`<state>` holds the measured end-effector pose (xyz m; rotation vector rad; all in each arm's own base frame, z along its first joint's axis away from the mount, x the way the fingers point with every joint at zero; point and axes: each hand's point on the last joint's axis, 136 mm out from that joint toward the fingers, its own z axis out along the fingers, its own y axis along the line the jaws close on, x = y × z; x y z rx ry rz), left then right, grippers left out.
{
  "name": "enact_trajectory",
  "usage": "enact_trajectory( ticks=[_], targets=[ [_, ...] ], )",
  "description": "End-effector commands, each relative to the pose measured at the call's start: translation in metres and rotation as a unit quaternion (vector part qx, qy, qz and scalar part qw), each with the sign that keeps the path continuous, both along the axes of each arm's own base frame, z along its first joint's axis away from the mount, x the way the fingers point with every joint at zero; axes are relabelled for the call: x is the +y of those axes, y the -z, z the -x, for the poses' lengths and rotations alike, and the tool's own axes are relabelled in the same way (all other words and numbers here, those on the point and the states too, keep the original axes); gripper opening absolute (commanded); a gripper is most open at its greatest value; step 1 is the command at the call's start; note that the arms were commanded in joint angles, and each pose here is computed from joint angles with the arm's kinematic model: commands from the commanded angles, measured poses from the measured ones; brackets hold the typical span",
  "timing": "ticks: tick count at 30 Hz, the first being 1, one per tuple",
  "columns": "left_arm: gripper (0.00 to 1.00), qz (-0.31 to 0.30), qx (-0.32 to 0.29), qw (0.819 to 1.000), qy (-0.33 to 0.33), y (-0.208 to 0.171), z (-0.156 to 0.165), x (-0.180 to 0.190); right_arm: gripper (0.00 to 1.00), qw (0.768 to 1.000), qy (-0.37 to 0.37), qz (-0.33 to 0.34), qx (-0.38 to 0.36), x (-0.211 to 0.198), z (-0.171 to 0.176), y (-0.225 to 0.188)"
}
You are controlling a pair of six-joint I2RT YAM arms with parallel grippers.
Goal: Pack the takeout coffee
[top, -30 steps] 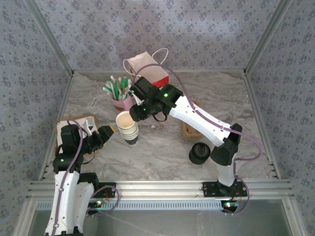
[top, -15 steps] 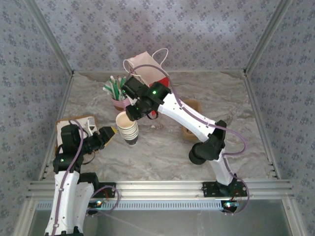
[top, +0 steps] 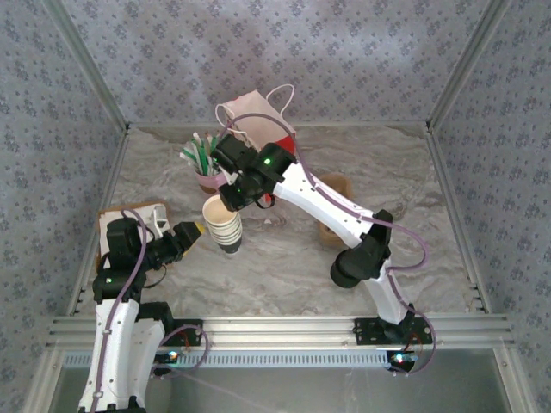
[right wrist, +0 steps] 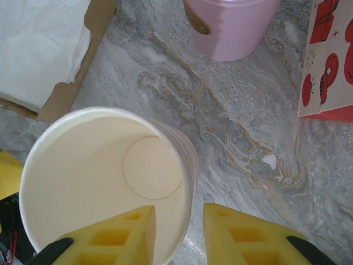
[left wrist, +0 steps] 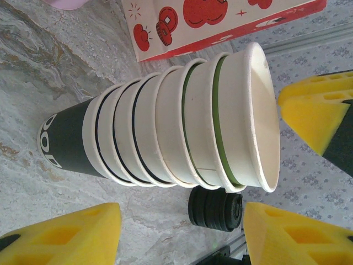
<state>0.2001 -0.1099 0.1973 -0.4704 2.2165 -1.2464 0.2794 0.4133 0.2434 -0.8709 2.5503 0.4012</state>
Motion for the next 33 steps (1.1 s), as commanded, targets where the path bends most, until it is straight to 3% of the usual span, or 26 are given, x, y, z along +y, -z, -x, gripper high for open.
enact_trajectory(
  ticks=[1,8,22,33],
  targets=[
    [0.6,0.001,-0.006,1.0,0.011,-0.001,0.001,-0.002,0.3,1.0,-0.008,0.014,0.004,0.002,0.004,0.006],
    [0.6,0.0,-0.006,1.0,0.011,0.0,0.002,-0.002,0.26,1.0,-0.008,0.016,0.006,0.003,0.003,0.009],
    [0.59,-0.003,-0.003,1.0,0.01,0.001,0.002,-0.001,0.05,1.0,-0.005,0.004,0.001,0.005,0.003,0.001],
    [0.59,-0.005,-0.004,1.0,0.011,-0.002,0.004,-0.001,0.02,0.998,-0.008,-0.06,0.036,0.013,0.01,-0.021]
  ],
)
